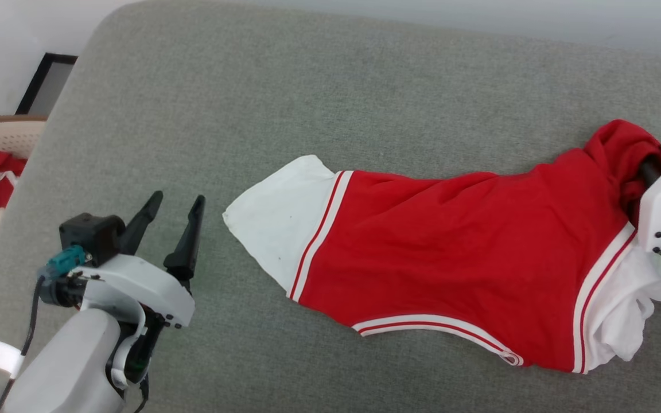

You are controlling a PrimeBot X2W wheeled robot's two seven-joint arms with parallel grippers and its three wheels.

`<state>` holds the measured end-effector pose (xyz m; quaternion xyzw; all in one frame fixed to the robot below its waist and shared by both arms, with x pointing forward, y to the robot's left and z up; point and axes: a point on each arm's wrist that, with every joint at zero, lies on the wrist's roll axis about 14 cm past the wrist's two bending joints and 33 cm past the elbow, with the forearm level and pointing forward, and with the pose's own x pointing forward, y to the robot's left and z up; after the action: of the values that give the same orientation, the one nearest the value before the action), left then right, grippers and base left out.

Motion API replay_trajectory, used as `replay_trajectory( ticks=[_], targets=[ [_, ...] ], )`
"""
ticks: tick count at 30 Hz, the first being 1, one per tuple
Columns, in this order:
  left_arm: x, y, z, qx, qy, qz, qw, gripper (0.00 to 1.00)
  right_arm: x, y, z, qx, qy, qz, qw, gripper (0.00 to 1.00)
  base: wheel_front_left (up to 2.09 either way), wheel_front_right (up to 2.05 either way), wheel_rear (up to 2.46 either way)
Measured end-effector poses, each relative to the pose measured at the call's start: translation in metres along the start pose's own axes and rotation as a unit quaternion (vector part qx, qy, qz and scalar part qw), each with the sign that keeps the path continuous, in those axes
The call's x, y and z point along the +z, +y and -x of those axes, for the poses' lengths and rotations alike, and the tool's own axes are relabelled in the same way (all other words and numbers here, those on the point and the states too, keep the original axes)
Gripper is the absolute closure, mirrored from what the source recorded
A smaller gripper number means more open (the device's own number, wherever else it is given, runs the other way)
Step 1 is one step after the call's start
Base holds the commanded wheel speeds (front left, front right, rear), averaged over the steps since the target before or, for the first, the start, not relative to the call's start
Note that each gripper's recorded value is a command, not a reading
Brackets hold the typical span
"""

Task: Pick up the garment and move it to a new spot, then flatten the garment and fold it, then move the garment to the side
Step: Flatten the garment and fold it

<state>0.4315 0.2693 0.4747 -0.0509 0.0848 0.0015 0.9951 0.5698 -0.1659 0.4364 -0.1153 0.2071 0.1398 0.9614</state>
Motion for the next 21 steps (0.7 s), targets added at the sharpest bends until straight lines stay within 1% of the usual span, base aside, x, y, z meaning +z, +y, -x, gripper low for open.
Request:
replay_trajectory(
  ticks=[7,9,11,13,18,21],
  targets=[
    [0.003,0.000,-0.003,-0.006,0.001,-0.005,1.000,0.00,0.006,-0.001,0.010,0.005,-0.010,-0.003,1.000,0.00,0.00,0.00,0.00],
    [0.006,-0.002,-0.004,-0.009,-0.001,-0.007,1.000,0.00,0.016,-0.005,0.017,0.003,-0.035,-0.015,0.999,0.00,0.00,0.00,0.00],
    [0.007,-0.003,-0.006,-0.014,0.002,-0.010,1.000,0.00,0.024,-0.009,0.025,0.001,-0.057,-0.015,0.998,0.00,0.00,0.00,0.00],
    [0.009,-0.005,-0.009,-0.020,0.006,-0.012,1.000,0.00,0.030,-0.013,0.034,-0.002,-0.082,-0.030,0.996,0.00,0.00,0.00,0.00],
    [0.014,-0.014,-0.019,-0.043,0.020,-0.024,0.999,0.00,0.033,-0.023,0.062,-0.011,-0.131,-0.039,0.991,0.00,0.00,0.00,0.00],
    [0.014,-0.023,-0.027,-0.061,0.037,-0.033,0.997,0.00,0.031,-0.028,0.080,-0.020,-0.156,-0.056,0.986,0.00,0.00,0.00,0.00]
  ],
)
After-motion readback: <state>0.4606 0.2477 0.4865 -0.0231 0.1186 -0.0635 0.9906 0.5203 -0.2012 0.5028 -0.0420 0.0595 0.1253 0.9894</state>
